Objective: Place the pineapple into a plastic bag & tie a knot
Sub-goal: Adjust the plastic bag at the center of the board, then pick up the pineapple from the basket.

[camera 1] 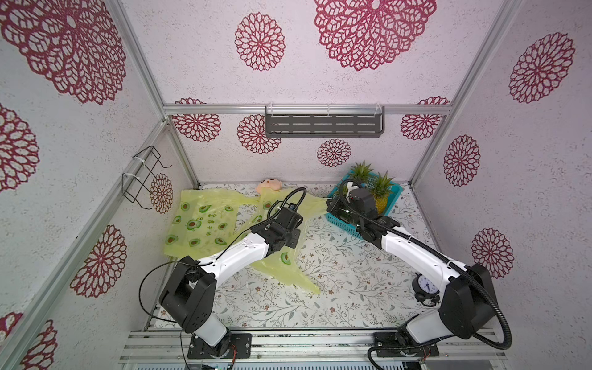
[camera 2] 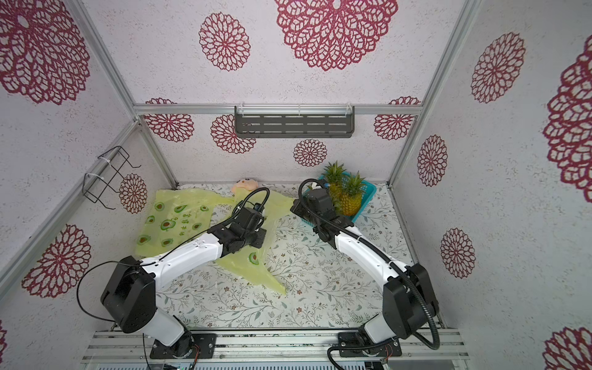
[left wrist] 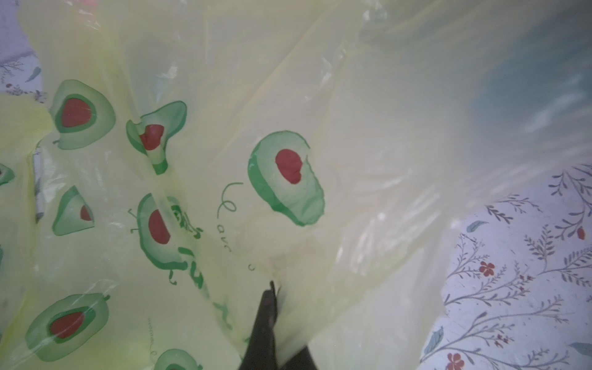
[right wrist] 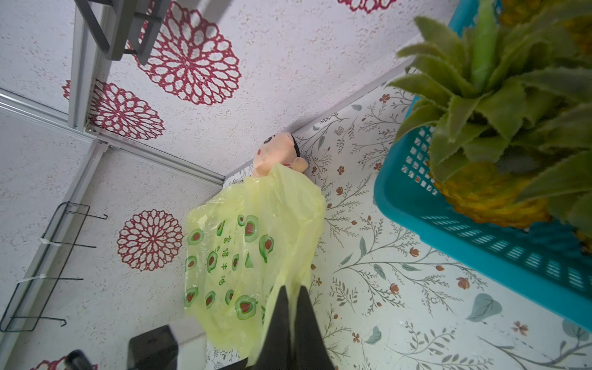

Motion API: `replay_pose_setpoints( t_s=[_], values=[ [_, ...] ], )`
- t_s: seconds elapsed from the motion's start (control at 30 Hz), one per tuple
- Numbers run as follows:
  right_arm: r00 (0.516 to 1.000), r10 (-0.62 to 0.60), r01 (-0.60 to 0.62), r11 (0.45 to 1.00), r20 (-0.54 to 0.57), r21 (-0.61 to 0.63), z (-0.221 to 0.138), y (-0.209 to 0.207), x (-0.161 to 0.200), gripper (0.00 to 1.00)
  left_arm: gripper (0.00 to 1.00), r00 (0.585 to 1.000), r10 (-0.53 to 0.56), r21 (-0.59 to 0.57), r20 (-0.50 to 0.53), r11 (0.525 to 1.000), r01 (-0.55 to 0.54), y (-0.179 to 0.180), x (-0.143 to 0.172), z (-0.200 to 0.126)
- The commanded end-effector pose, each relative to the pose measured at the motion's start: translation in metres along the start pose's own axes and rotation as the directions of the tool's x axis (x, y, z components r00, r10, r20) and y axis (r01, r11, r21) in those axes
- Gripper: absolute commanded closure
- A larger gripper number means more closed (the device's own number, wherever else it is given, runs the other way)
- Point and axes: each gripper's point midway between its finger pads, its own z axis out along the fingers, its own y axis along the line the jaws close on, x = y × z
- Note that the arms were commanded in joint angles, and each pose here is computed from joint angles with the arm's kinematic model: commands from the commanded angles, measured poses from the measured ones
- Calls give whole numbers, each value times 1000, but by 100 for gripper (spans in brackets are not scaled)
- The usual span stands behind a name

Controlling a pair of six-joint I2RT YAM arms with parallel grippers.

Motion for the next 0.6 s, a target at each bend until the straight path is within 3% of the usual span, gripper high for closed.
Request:
replay_pose_setpoints(
  t_s=[0.0,0.1,0.2,0.43,0.57],
  values=[
    [992,-128,128,992,10,-2,0,4,-20,77,100,999,-13,13,30,1000,12,8,-7,-19],
    [971,-240,239,970,9,37,-14,-4,-42,37,100,998,-52,63,22,997,50,14,-8,-27],
    [938,-346,341,936,39,91,-40,-17,-69,16,100,995,-102,119,16,988,100,19,-11,-34],
    [911,-412,385,843,-8,376,-92,-89,-105,2,100,988,-153,180,-30,971,156,26,-18,-41],
    [907,-410,408,804,-94,432,-96,-113,-100,1,100,986,-154,187,-57,969,162,24,-20,-37]
  ],
)
